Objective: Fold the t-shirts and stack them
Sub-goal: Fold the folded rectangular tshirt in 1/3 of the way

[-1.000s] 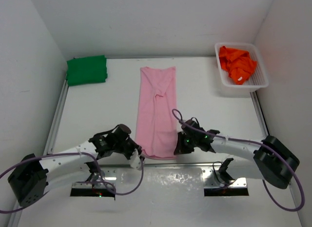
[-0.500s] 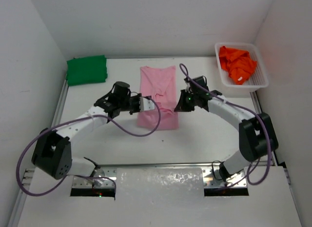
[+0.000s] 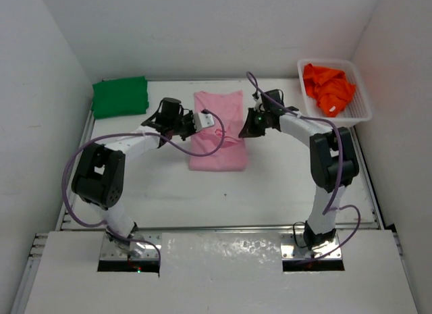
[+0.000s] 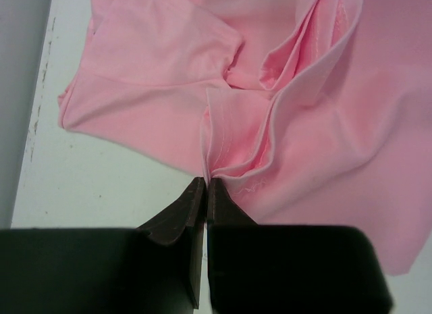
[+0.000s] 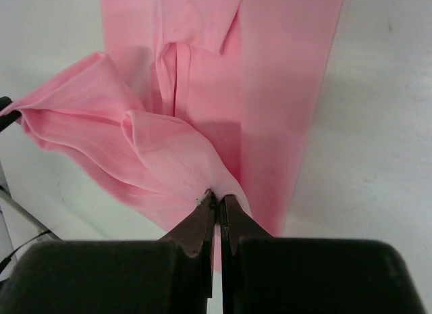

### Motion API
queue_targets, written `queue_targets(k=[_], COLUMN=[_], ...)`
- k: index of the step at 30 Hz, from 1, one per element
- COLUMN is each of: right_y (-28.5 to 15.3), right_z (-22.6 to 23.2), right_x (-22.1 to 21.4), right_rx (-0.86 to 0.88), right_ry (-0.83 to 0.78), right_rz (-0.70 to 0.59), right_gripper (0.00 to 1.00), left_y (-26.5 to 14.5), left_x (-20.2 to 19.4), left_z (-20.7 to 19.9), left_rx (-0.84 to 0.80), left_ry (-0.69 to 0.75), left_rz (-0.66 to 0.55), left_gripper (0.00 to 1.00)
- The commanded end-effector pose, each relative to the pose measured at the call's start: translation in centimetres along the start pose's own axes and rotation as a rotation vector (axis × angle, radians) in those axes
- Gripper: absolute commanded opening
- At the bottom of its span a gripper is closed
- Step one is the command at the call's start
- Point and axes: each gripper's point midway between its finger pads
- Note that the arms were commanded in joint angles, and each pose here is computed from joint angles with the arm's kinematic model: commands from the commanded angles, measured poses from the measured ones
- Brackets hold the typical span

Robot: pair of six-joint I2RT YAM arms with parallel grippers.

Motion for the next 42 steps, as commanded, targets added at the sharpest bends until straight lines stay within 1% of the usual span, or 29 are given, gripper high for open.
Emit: queue_targets(k=[1, 5, 10, 15, 19, 20, 21, 22, 24, 26, 27, 28, 30, 31, 32, 33, 34, 35, 36, 37, 38, 39, 40, 41, 42], right_y=[0.5, 1.0, 2.1, 3.4, 4.1, 4.2, 4.5, 4.4, 4.5, 4.3, 3.9, 3.8, 2.9, 2.5, 2.0, 1.5, 0.3, -0.2, -1.0, -1.3, -1.3, -1.1, -1.4, -0.9, -0.3], right_z=[1.1, 0.3, -0.1, -0.7, -1.1, -1.1, -1.5, -1.5, -2.3, -2.8, -3.4, -3.8, -4.3, -4.9, -5.1, -5.2, -4.9, -4.8, -4.3, -3.8, -3.0, -2.8, -1.8, -0.1, 0.4], right_x=[1.9, 3.1, 3.2, 3.5, 4.7, 4.9, 5.1, 5.7, 6.5, 7.5, 8.2, 9.0, 10.4, 10.9, 11.2, 11.6, 12.2, 12.4, 12.3, 12.0, 11.2, 9.8, 9.2, 7.5, 6.1], right_rx=[0.055, 0.043, 0.042, 0.043, 0.045, 0.046, 0.039, 0.039, 0.011, -0.007, -0.014, -0.019, -0.049, -0.093, -0.117, -0.135, -0.151, -0.156, -0.149, -0.131, -0.117, -0.107, -0.080, -0.023, 0.009], right_ry=[-0.023, 0.000, 0.010, 0.025, 0.036, 0.036, 0.042, 0.037, 0.035, 0.044, 0.069, 0.072, 0.055, 0.043, 0.021, -0.027, -0.055, -0.102, -0.132, -0.162, -0.225, -0.253, -0.285, -0.326, -0.341], right_rz=[-0.034, -0.058, -0.042, -0.039, -0.059, -0.063, -0.062, -0.078, -0.102, -0.134, -0.158, -0.188, -0.235, -0.259, -0.274, -0.286, -0.318, -0.327, -0.339, -0.335, -0.321, -0.291, -0.287, -0.245, -0.213], right_gripper=[0.00, 0.00, 0.00, 0.00, 0.00, 0.01, 0.04, 0.09, 0.09, 0.12, 0.16, 0.16, 0.18, 0.21, 0.27, 0.29, 0.30, 0.32, 0.32, 0.29, 0.19, 0.15, 0.13, 0.10, 0.07], left_y=[0.4, 1.4, 2.1, 2.5, 3.0, 3.2, 3.4, 3.4, 3.7, 3.9, 4.1, 4.2, 4.5, 4.4, 4.0, 4.3, 3.8, 3.6, 2.9, 2.5, 2.0, 1.4, 1.4, 0.8, 0.8], left_x=[1.2, -0.3, -1.0, -2.9, -3.5, -3.5, -3.7, -4.1, -4.5, -4.8, -5.1, -5.2, -5.6, -5.4, -5.7, -6.3, -5.8, -6.3, -5.9, -5.9, -5.7, -4.9, -4.1, -3.4, -3.0], left_z=[3.2, 3.4, 3.4, 3.2, 3.2, 3.2, 3.6, 4.2, 4.9, 5.6, 5.7, 6.0, 6.6, 7.8, 8.9, 9.1, 11.1, 11.5, 13.0, 13.6, 13.7, 14.6, 14.2, 13.0, 11.3], left_rx=[0.097, 0.116, 0.126, 0.142, 0.157, 0.159, 0.181, 0.208, 0.243, 0.264, 0.269, 0.278, 0.310, 0.347, 0.392, 0.397, 0.438, 0.447, 0.482, 0.493, 0.482, 0.485, 0.439, 0.357, 0.277], left_ry=[0.056, 0.057, 0.055, 0.049, 0.058, 0.059, 0.055, 0.050, 0.039, 0.042, 0.045, 0.047, 0.038, 0.026, 0.006, -0.037, -0.051, -0.088, -0.100, -0.114, -0.129, -0.119, -0.107, -0.073, -0.052], left_rz=[-0.054, -0.035, -0.032, 0.013, 0.013, 0.011, 0.013, 0.033, 0.049, 0.068, 0.073, 0.076, 0.092, 0.094, 0.125, 0.148, 0.150, 0.176, 0.169, 0.175, 0.188, 0.182, 0.163, 0.167, 0.157], left_gripper=[0.00, 0.00, 0.00, 0.00, 0.00, 0.00, 0.01, 0.03, 0.06, 0.16, 0.20, 0.28, 0.37, 0.45, 0.47, 0.48, 0.49, 0.49, 0.49, 0.49, 0.49, 0.47, 0.44, 0.42, 0.40])
Point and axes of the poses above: each gripper's point midway between its finger pads, its own y axis out along the fingers, its own z axis along the line the jaws close on, x = y × z, and after that the axes turned 7 degrees about y, right-handed
